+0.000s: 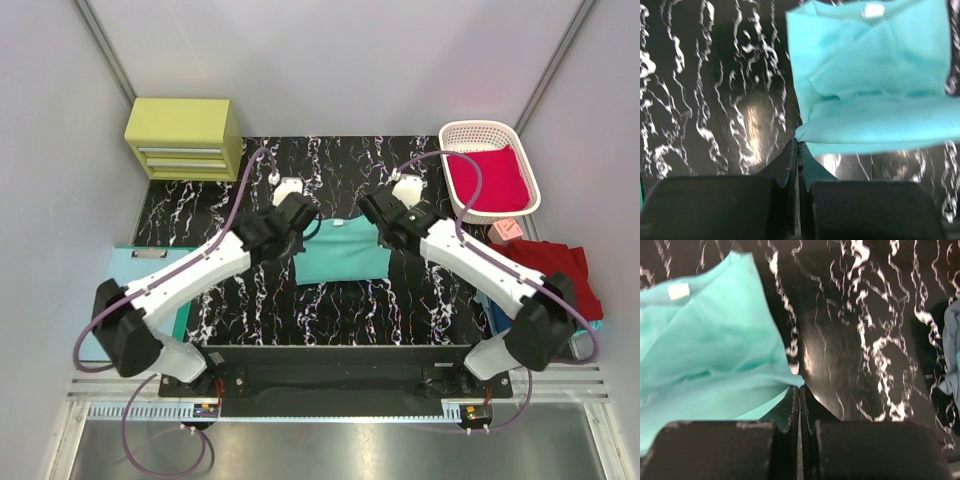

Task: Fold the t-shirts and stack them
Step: Fold the long partially folded tshirt into a neat square

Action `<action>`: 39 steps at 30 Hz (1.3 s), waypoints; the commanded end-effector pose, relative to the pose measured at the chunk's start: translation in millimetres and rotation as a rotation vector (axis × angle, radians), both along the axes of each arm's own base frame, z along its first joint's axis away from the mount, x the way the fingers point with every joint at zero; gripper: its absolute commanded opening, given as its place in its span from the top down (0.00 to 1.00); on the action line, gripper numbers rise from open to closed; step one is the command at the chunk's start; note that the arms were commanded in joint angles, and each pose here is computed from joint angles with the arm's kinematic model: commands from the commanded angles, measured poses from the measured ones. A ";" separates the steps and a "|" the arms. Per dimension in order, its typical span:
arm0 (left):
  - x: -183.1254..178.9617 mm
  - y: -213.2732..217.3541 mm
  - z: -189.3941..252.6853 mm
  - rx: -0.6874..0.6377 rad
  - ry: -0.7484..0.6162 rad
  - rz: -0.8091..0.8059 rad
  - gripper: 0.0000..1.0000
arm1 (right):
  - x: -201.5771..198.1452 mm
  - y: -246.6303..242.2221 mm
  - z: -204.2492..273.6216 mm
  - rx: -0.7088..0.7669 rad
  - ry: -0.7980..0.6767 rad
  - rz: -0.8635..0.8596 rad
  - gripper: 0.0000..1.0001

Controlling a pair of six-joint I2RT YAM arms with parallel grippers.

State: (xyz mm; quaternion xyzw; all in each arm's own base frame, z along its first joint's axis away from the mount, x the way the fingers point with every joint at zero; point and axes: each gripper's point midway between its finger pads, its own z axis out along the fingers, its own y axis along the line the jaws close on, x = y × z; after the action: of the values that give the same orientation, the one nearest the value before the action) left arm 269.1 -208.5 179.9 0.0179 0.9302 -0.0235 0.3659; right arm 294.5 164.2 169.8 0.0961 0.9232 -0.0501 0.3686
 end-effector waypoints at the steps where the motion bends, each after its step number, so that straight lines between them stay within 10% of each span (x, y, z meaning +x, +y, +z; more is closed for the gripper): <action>1: 57.4 16.2 12.9 0.024 -0.082 0.090 1.00 | 50.5 -5.6 9.9 -0.038 -0.083 -0.023 1.00; 23: 172.8 -6.7 -67.3 0.072 0.033 0.113 1.00 | 172.1 -1.7 -95.1 -0.104 0.015 -0.075 1.00; 39: -4.0 -26.2 -34.3 0.013 -0.006 -0.142 1.00 | 8.0 -4.4 -51.0 -0.087 0.054 0.010 1.00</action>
State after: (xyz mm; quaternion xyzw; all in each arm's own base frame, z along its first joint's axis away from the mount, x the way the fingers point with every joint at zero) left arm 301.3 -242.0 141.7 0.0721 0.9283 -0.0291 0.3635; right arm 346.8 161.8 112.2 0.0777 0.9275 -0.0788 0.3570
